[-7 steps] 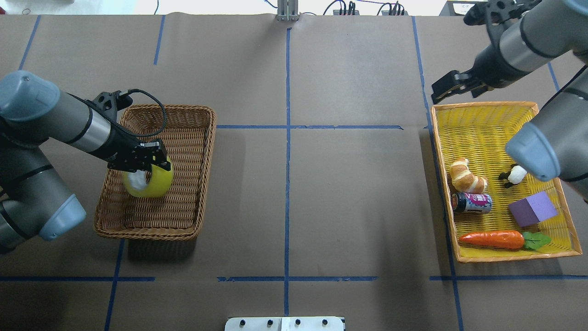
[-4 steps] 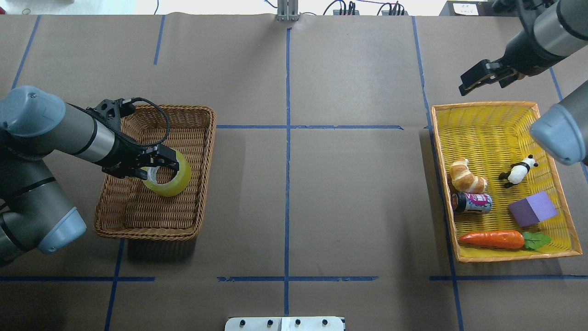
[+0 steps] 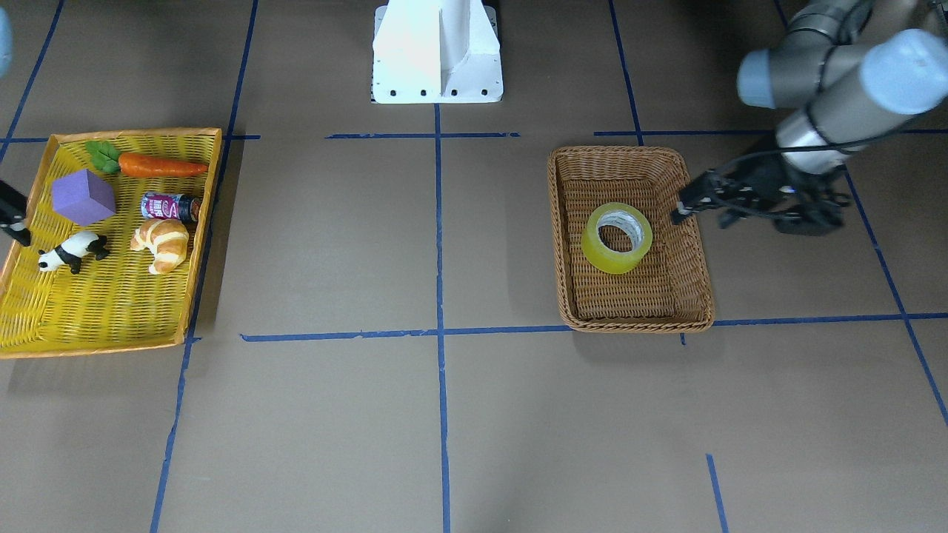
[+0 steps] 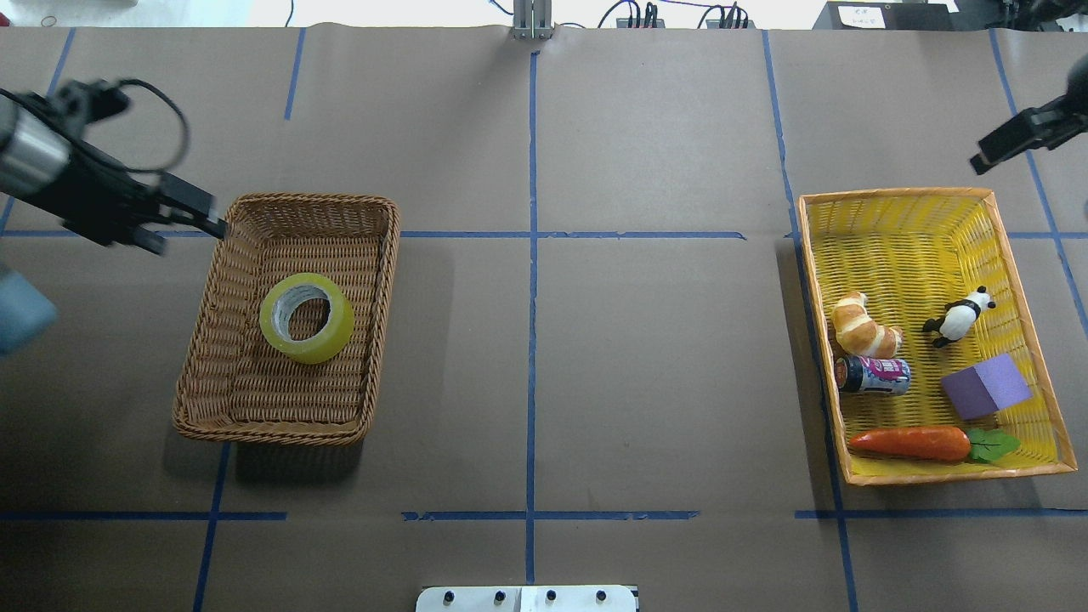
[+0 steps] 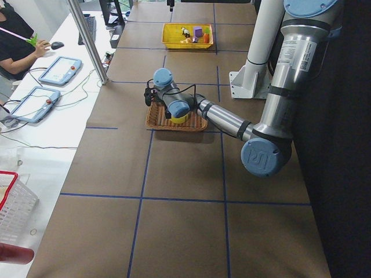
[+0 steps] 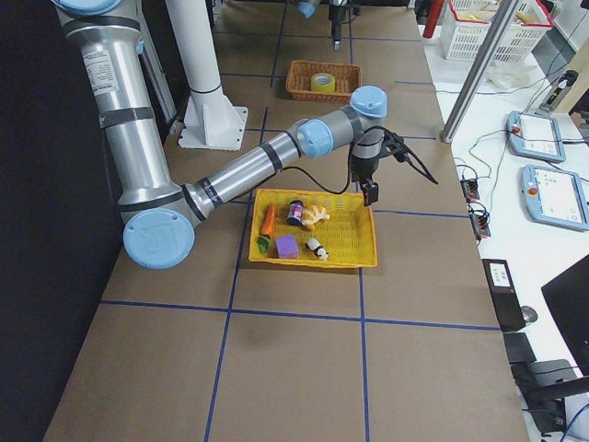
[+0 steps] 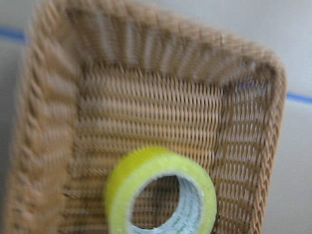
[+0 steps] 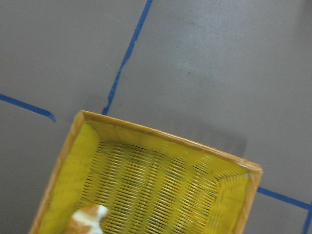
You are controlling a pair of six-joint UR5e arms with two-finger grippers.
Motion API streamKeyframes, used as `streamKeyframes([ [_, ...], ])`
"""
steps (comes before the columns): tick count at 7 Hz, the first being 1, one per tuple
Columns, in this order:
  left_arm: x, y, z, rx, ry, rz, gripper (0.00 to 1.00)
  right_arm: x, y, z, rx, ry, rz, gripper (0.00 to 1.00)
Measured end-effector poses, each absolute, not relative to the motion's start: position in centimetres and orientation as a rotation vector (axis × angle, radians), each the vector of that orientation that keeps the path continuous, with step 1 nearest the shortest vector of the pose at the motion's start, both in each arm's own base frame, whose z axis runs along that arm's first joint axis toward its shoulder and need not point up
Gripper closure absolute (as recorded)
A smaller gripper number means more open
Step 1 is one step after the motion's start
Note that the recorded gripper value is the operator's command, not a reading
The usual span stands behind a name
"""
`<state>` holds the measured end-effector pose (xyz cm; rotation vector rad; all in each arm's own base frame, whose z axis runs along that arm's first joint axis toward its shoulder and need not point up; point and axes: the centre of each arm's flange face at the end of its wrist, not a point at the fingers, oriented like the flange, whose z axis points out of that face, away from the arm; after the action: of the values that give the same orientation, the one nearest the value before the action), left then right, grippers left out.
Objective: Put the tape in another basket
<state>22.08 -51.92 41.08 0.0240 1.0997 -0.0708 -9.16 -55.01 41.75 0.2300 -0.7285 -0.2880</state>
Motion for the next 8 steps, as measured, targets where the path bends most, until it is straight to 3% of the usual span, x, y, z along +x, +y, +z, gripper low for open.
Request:
streamKeyframes([
  [2, 12.3, -54.6, 46.6, 0.097, 0.98, 0.007, 0.0, -4.2, -54.8, 47.0, 0.201, -0.703, -0.293, 0.0],
  [5, -1.9, -55.0, 57.7, 0.131, 0.862, 0.069, 0.0, 2.2, -51.7, 54.6, 0.089, -0.826, -0.142, 0.0],
  [8, -8.5, -53.6, 66.4, 0.109, 0.785, 0.105, 0.0, 3.9, -50.3, 59.0, 0.03, -0.813, -0.082, 0.0],
])
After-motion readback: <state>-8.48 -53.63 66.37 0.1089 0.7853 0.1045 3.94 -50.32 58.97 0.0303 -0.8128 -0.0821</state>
